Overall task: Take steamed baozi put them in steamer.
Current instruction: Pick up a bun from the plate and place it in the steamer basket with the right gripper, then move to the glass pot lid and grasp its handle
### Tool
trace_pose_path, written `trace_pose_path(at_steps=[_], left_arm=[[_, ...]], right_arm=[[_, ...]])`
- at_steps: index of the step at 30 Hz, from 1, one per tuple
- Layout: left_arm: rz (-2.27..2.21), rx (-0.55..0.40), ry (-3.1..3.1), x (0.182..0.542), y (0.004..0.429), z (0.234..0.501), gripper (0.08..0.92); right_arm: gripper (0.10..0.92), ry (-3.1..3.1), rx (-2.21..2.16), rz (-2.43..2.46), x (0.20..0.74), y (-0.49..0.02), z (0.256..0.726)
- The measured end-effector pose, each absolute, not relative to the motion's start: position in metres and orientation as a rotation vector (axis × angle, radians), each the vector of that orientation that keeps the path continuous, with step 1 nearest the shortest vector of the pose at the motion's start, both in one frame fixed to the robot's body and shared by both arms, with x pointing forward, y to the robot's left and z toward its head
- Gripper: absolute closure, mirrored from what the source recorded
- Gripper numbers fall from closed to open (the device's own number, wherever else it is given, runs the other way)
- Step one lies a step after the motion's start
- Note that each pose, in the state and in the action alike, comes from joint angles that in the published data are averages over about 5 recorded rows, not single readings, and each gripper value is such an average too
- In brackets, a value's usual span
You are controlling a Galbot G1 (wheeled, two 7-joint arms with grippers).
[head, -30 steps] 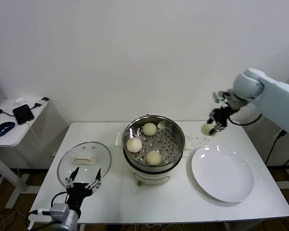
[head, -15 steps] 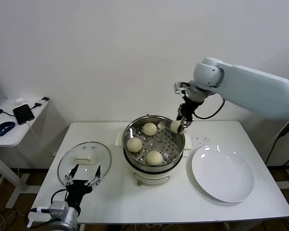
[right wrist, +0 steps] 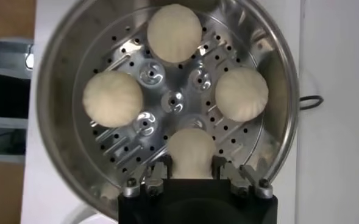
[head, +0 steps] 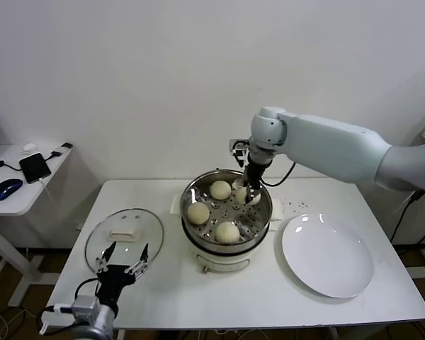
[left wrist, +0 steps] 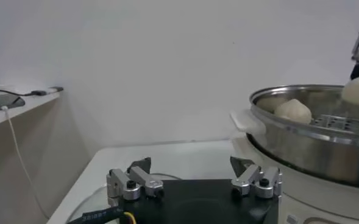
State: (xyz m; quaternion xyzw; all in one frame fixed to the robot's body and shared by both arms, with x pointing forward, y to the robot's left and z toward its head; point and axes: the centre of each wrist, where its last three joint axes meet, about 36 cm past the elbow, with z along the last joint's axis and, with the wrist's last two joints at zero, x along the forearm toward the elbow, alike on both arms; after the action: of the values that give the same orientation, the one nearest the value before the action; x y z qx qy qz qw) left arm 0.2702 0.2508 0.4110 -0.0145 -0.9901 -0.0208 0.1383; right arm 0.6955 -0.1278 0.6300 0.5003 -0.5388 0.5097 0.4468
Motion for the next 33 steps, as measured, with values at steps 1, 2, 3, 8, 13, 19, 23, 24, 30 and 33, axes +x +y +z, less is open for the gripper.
trace_pose_path(at_steps=[1,2,3,8,13,19,23,24,30,33], left_arm=[[-0.058,-0.042,-2.863,0.270,0.251,0.411,0.177],[-0.057,-0.043,-2.863,0.270,0.251,0.411,0.177],[-0.056,-0.043,-2.863,0.269,0.251,0.411,0.177],[-0.053,-0.047,-2.865,0.268,0.250,0.412,0.177],[-0.041,-0.053,-2.864,0.268,0.248,0.410,0.177],[-0.042,-0.049,-2.861,0.266,0.248,0.410,0.177],[-0.045,-0.039,-2.862,0.264,0.250,0.410,0.177],[-0.044,-0.037,-2.862,0.264,0.250,0.410,0.177],[-0.007,-0.015,-2.877,0.265,0.248,0.409,0.177],[0.029,0.000,-2.889,0.267,0.247,0.408,0.177]], right_arm=[[0.542,-1.331,1.235,1.264,0.696,-0.127,0.626],[0.539,-1.328,1.232,1.266,0.696,-0.126,0.623],[0.537,-1.324,1.229,1.267,0.696,-0.126,0.620],[0.496,-1.314,1.217,1.272,0.696,-0.125,0.609],[0.356,-1.312,1.212,1.276,0.694,-0.125,0.604],[0.217,-1.343,1.214,1.274,0.691,-0.134,0.612],[0.201,-1.403,1.229,1.261,0.687,-0.147,0.629],[0.200,-1.423,1.235,1.257,0.686,-0.151,0.633],[0.199,-1.642,1.300,1.186,0.669,-0.187,0.655],[0.200,-1.805,1.340,1.118,0.656,-0.211,0.660]])
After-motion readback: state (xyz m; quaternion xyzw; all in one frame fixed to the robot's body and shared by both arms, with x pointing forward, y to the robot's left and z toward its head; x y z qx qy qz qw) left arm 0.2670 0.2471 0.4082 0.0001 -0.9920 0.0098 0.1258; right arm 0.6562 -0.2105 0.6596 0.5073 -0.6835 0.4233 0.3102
